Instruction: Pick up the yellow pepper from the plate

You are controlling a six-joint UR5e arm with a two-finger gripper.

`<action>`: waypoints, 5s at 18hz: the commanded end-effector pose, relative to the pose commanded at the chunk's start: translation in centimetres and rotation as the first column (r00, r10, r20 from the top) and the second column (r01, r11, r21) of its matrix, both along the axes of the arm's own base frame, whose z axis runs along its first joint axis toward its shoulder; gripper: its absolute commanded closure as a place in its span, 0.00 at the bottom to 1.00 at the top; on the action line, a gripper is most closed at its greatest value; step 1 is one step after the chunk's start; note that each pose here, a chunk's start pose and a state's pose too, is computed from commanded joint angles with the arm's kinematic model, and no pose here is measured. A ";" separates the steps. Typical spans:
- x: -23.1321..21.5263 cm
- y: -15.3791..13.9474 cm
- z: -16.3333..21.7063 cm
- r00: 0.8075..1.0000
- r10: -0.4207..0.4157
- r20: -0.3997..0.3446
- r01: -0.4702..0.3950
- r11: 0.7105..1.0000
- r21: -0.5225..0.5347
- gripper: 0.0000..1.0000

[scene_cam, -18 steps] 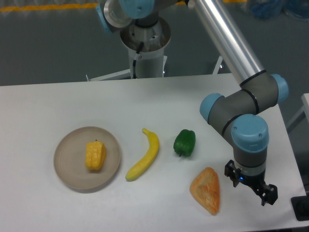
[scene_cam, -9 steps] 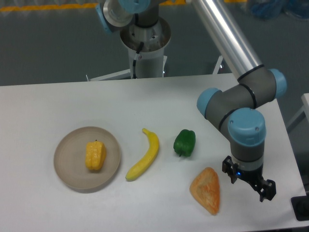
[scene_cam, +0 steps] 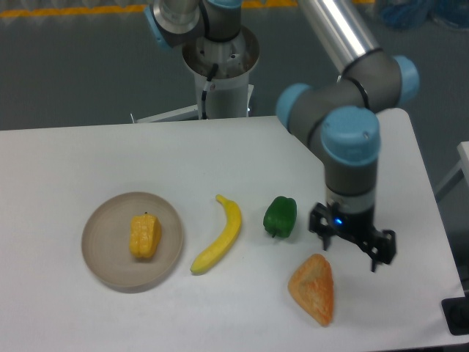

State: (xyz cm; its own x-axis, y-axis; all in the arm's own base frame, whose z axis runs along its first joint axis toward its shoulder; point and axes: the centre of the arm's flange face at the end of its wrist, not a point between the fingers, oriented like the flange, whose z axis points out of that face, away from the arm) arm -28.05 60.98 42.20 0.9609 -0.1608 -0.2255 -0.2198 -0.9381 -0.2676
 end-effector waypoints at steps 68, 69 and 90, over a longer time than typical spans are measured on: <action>6.5 -6.7 -0.5 0.996 -0.057 0.071 0.062 0.996 -0.059 0.62; 4.8 -7.4 -0.6 0.995 -0.077 0.060 0.081 0.995 -0.064 0.62; 2.9 -8.2 -0.8 0.991 -0.126 0.035 0.129 0.989 -0.074 0.62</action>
